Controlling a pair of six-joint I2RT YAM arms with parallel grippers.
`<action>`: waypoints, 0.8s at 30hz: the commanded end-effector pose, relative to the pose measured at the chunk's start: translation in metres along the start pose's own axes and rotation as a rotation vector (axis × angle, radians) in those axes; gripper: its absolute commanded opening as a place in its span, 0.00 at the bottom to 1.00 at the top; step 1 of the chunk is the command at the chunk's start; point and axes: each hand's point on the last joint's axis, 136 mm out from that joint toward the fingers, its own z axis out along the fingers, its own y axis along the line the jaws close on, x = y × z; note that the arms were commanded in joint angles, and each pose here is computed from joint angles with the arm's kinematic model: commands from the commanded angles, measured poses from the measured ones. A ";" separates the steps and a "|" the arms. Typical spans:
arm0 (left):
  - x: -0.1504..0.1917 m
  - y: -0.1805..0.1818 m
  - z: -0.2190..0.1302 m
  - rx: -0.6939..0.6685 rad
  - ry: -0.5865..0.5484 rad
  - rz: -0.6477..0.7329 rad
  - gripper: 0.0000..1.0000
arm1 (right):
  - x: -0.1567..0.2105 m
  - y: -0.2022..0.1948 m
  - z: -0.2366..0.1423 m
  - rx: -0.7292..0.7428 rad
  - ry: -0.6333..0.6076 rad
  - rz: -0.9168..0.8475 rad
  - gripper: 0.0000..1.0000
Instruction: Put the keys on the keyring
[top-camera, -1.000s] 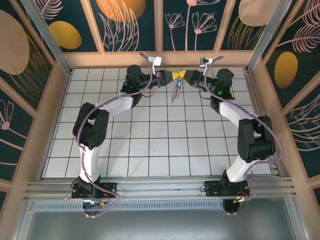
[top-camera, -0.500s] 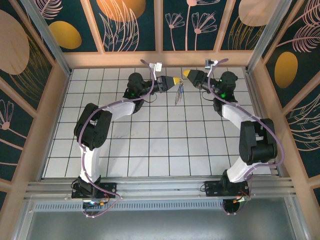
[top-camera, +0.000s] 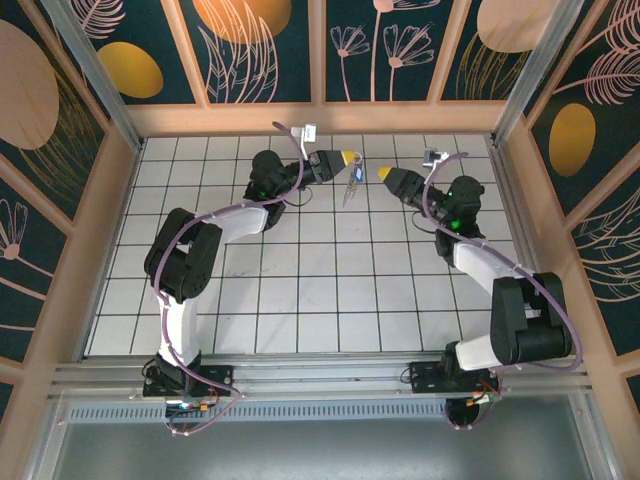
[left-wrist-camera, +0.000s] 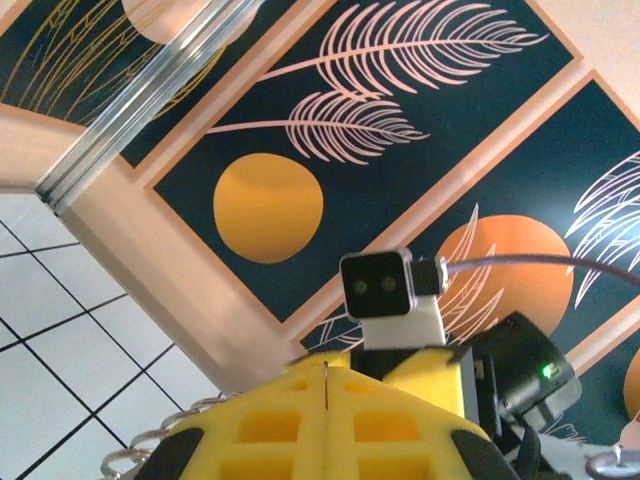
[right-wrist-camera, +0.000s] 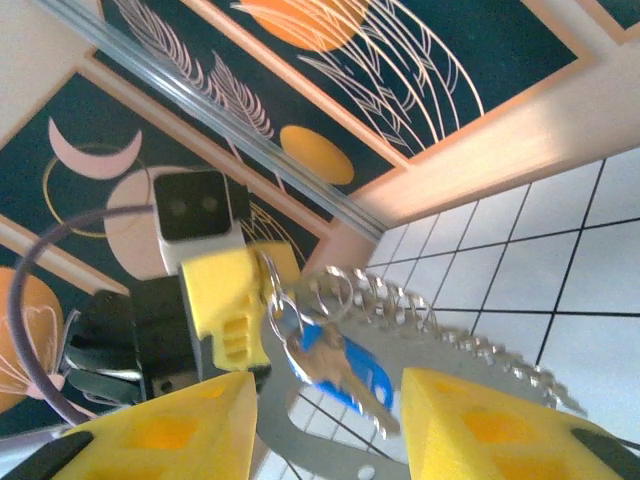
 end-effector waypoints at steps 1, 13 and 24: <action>-0.025 -0.040 -0.004 0.070 -0.077 0.065 0.00 | 0.009 0.012 0.003 0.003 -0.007 -0.127 0.44; -0.027 -0.044 -0.002 0.072 -0.084 0.059 0.00 | 0.015 0.019 0.022 0.048 0.007 -0.250 0.45; -0.027 -0.046 0.000 0.076 -0.081 0.062 0.00 | 0.016 0.026 0.043 0.021 0.037 -0.283 0.44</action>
